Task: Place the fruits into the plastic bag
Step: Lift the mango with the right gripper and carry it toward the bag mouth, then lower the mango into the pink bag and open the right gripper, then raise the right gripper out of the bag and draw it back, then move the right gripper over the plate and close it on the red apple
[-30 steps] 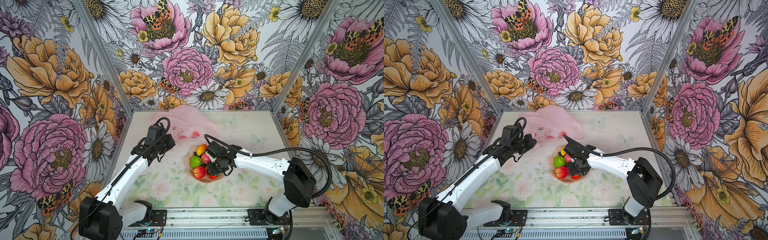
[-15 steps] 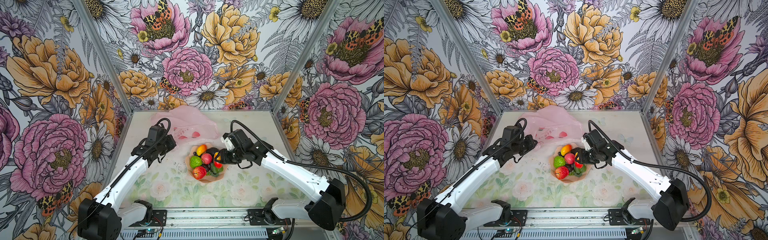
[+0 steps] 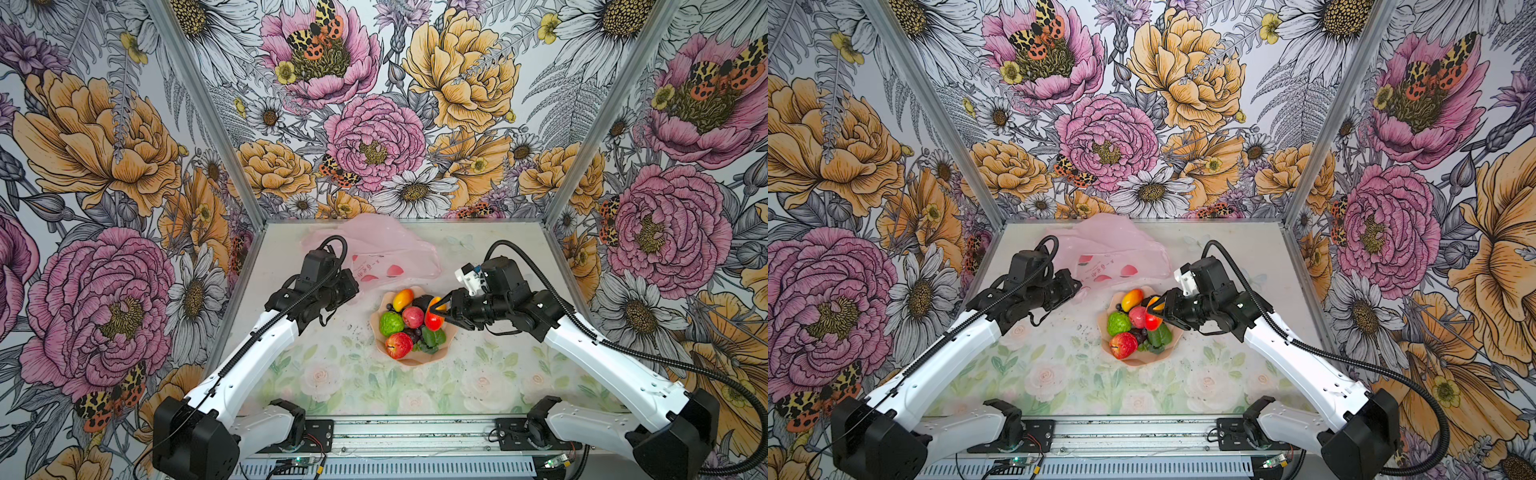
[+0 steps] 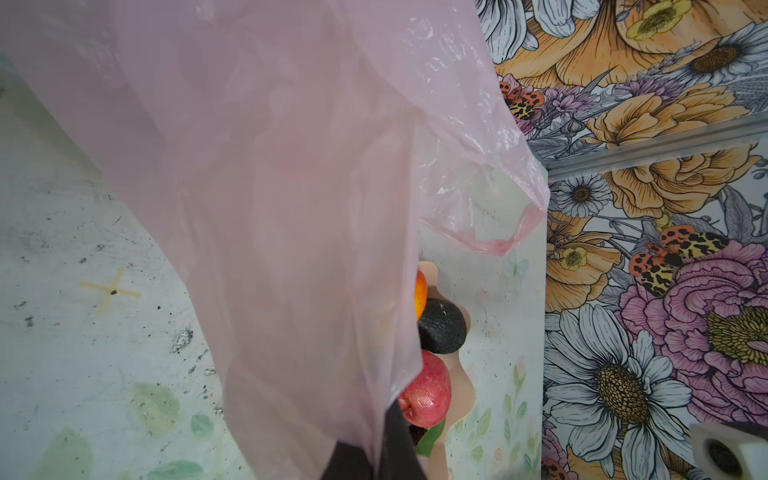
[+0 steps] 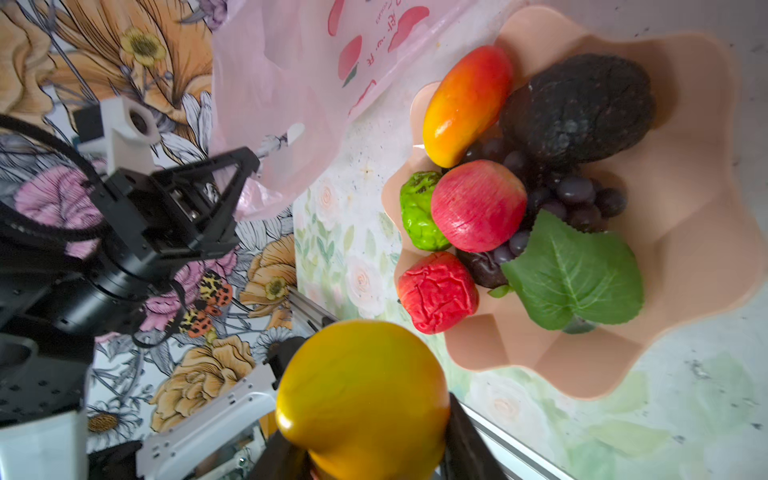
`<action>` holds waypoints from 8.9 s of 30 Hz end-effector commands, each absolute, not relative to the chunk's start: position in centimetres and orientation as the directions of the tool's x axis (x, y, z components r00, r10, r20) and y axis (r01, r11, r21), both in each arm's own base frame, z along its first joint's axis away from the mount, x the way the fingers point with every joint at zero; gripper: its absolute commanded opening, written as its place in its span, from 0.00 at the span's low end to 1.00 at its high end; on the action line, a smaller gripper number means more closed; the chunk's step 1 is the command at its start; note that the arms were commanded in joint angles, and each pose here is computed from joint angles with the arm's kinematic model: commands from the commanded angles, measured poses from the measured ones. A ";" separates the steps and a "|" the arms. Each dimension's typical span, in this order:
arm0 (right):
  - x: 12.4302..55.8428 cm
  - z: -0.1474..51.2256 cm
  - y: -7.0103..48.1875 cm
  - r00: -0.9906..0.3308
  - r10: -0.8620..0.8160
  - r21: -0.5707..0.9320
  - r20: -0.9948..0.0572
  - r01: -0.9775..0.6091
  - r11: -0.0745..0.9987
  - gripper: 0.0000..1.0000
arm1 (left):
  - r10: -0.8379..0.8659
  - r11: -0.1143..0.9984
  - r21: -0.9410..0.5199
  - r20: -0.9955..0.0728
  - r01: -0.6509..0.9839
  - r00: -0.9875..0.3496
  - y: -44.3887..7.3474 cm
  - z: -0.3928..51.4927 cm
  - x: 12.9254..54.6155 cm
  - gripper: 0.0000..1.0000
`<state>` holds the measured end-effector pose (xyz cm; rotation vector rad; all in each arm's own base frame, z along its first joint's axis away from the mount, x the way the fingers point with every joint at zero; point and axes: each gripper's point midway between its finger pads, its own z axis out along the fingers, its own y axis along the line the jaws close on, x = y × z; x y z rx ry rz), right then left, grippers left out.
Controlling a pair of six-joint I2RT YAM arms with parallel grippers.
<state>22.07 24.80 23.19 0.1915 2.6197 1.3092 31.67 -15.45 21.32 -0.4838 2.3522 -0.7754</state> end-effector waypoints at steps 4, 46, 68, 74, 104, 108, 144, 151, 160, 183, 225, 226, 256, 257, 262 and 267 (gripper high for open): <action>24.9 24.8 25.7 -0.929 0.367 0.864 -0.044 0.149 0.481 0.34 | -0.441 0.761 -0.645 -0.436 -0.070 -0.784 -17.7 22.8 31.7 0.00; 41.4 16.0 39.3 -0.941 0.317 0.906 0.121 0.235 0.353 0.35 | -0.218 0.781 -0.607 -0.487 0.148 -0.846 -24.6 23.7 30.9 0.00; 45.6 11.8 42.7 -0.886 0.438 0.887 0.152 0.318 0.334 0.38 | -0.179 0.717 -0.665 -0.464 0.207 -0.868 -25.1 23.3 31.1 0.00; 47.6 9.9 42.4 -0.868 0.475 0.872 0.148 0.341 0.351 0.40 | -0.175 0.695 -0.686 -0.450 0.214 -0.876 -25.1 23.0 30.7 0.00; 54.8 12.5 42.3 -0.839 0.539 0.941 0.080 0.242 0.237 0.78 | -0.195 0.654 -0.733 -0.404 0.189 -0.894 -23.0 22.2 30.7 0.00; 55.3 14.0 41.9 -0.842 0.535 0.956 0.064 0.206 0.209 0.78 | -0.203 0.653 -0.733 -0.410 0.189 -0.889 -22.9 22.6 30.9 0.00; 49.8 20.2 40.7 -0.931 0.364 0.939 0.041 0.160 0.303 1.00 | -0.326 0.659 -0.744 -0.411 0.107 -0.851 -19.6 22.2 31.0 0.00; 47.7 20.7 39.8 -0.945 0.327 0.924 0.028 0.149 0.352 1.00 | -0.346 0.659 -0.747 -0.410 0.092 -0.844 -18.8 22.1 30.9 0.00; 44.8 21.3 38.4 -0.965 0.264 0.899 -0.008 0.108 0.424 1.00 | -0.390 0.650 -0.758 -0.396 0.056 -0.832 -17.5 21.9 31.0 0.00; 32.2 22.8 30.1 -0.976 0.024 0.698 -0.217 -0.138 0.703 1.00 | -0.444 0.641 -0.767 -0.364 -0.007 -0.819 -15.9 21.0 29.8 0.00; 28.3 13.4 29.9 -0.876 -0.469 0.241 -0.111 -0.482 0.843 0.79 | -0.469 0.647 -0.761 -0.355 -0.041 -0.809 -15.4 19.9 30.3 0.00; 28.3 13.2 29.9 -0.876 -0.470 0.240 -0.108 -0.482 0.843 0.78 | -0.470 0.647 -0.762 -0.355 -0.041 -0.808 -15.4 19.9 30.4 0.00; 28.7 11.6 29.8 -0.888 -0.455 0.212 -0.075 -0.460 0.862 0.56 | -0.470 0.640 -0.767 -0.342 -0.047 -0.813 -15.4 19.7 31.0 0.00; 28.8 11.8 29.8 -0.887 -0.454 0.211 -0.081 -0.461 0.862 0.53 | -0.471 0.639 -0.768 -0.340 -0.048 -0.814 -15.4 19.7 31.0 0.00; 28.7 12.7 29.6 -0.888 -0.448 0.215 -0.102 -0.459 0.862 0.48 | -0.473 0.638 -0.769 -0.340 -0.050 -0.813 -15.4 19.7 31.1 0.00; 28.4 14.3 29.5 -0.892 -0.433 0.237 -0.131 -0.452 0.860 0.47 | -0.473 0.636 -0.771 -0.344 -0.044 -0.812 -15.5 20.1 31.2 0.00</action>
